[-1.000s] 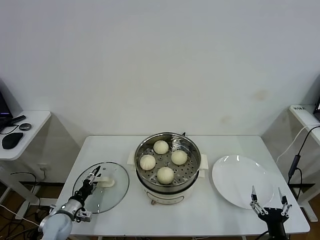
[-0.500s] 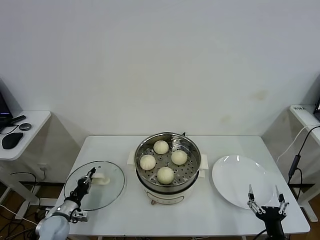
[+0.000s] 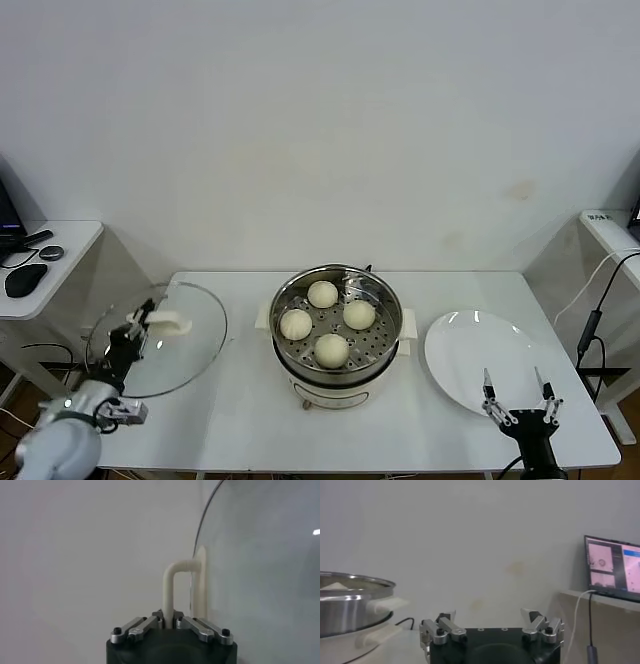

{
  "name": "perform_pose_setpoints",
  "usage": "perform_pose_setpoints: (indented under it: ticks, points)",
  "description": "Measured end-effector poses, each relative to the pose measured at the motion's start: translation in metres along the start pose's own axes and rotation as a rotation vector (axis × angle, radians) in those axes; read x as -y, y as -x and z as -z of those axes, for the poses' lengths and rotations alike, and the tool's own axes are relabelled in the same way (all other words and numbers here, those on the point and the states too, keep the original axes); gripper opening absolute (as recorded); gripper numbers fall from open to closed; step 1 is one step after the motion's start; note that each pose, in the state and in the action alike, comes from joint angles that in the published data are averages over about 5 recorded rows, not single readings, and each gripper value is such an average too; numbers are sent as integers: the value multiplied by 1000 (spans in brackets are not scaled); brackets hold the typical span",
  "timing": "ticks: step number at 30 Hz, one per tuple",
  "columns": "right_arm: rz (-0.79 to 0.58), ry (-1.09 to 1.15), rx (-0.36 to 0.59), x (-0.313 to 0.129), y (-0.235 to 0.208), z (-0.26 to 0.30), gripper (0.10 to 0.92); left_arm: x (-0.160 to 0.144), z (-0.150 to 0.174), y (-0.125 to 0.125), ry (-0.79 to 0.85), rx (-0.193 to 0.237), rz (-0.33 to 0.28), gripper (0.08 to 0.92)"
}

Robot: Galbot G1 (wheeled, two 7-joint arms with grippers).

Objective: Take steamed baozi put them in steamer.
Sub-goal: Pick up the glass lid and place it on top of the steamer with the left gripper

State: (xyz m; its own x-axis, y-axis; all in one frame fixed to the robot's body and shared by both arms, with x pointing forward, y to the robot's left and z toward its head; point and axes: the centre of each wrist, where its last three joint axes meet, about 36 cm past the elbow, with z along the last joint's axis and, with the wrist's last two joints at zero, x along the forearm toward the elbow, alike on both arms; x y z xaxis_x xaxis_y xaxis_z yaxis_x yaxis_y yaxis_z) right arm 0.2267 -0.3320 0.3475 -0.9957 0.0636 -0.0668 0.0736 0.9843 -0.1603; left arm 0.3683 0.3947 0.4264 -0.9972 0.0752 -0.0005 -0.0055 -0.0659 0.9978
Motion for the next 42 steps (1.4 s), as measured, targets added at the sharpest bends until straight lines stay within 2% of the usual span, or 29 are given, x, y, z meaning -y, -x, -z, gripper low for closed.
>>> perform_pose_setpoints:
  ticks: [5, 11, 17, 25, 35, 42]
  points:
    - [19, -8, -15, -8, 2, -7, 823, -49, 20, 9, -33, 20, 41, 169]
    - [36, -15, -39, -19, 4, -17, 823, -70, 67, 28, -94, 59, 38, 169]
    - [57, -27, -65, -30, 6, -24, 823, -78, 126, 50, -127, 92, 10, 169]
    - [79, -44, -91, -40, 7, -32, 823, -78, 203, 64, -101, 129, -32, 169]
    - [92, -55, -104, -45, 6, -34, 823, -71, 275, 77, -72, 115, -36, 169]
    - [100, -61, -109, -44, 5, -36, 823, -63, 305, 83, -61, 110, -28, 169]
